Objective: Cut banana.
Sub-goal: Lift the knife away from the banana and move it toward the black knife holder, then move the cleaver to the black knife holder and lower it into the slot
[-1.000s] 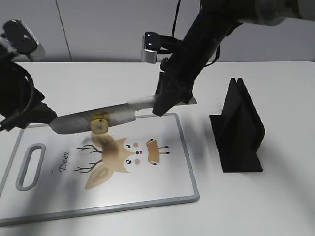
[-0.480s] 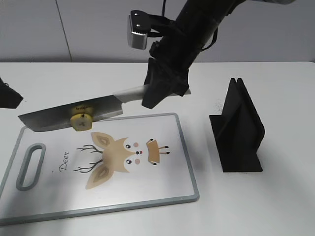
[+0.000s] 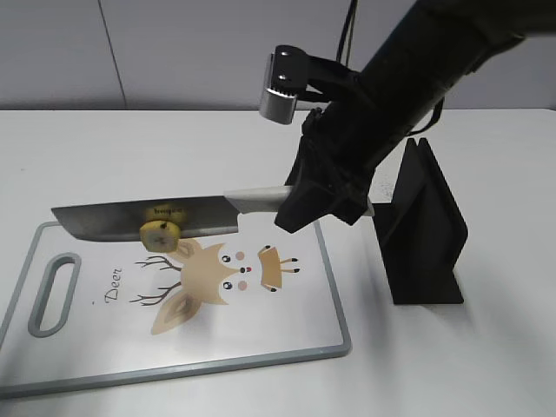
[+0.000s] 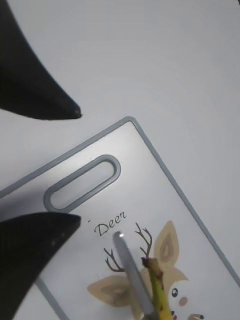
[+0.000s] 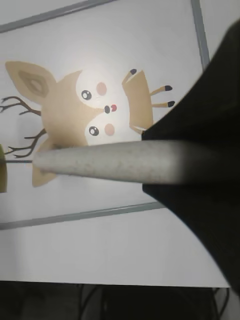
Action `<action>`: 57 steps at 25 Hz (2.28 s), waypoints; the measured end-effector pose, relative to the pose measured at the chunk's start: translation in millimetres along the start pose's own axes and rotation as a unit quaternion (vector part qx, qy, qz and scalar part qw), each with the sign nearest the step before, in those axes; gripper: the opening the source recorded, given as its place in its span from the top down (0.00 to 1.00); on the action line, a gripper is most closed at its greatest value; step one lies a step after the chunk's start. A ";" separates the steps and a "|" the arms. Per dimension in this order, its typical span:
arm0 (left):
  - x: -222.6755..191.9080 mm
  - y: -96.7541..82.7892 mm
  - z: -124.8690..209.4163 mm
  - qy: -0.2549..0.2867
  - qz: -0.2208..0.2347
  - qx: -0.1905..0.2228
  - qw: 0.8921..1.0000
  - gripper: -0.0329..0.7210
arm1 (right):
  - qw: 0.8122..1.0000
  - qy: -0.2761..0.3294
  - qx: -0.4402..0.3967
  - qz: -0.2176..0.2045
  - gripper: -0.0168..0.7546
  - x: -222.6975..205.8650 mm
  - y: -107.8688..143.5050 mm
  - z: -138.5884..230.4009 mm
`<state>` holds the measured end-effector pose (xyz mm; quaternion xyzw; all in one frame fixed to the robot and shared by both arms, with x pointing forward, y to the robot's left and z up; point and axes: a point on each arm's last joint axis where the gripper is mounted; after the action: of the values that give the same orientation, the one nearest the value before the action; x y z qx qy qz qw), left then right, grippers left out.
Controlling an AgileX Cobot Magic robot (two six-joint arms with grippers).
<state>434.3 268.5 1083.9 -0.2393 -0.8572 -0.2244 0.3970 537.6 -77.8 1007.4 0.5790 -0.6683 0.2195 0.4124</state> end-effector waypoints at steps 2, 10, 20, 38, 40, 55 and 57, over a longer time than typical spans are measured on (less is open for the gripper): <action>5.9 -5.9 7.7 -0.003 -0.003 0.010 1.000 0.21 | 0.999 -0.020 -0.016 0.024 0.76 5.0 8.1 7.5; 35.3 -32.6 42.1 -0.027 -0.025 0.039 0.999 0.21 | 0.989 -0.088 -0.075 0.090 0.76 39.1 40.5 22.8; 82.8 -61.9 82.9 -0.040 -0.068 0.062 0.995 0.24 | 0.959 -0.140 -0.208 0.133 0.76 58.3 65.7 49.0; 131.2 -107.9 145.4 -0.160 -0.145 0.082 0.973 0.25 | 0.874 -0.208 -0.364 0.244 0.76 109.9 101.5 87.1; 125.6 -110.6 150.9 -0.161 -0.143 0.082 0.973 0.25 | 0.865 -0.203 -0.379 0.258 0.76 114.9 104.1 91.6; 90.3 -105.7 150.9 -0.166 -0.128 0.094 0.973 0.25 | 0.795 -0.183 -0.479 0.324 0.76 125.1 107.1 117.2; 90.3 -105.6 150.9 -0.166 -0.128 0.094 0.973 0.25 | 0.791 -0.180 -0.484 0.329 0.76 122.8 106.4 120.6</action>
<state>234.2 293.2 1046.4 -0.1232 -0.9519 -0.1490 0.2378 401.4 -218.7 1058.0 0.0782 -0.8991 -0.1185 0.4141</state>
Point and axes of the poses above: a point on each arm's last joint axis where the gripper is mounted, x pointing back along that axis away from the gripper, y along the wrist's bending axis when the last joint is at zero, z = x × y, and after that the axes turned 7 degrees about -x, right-handed
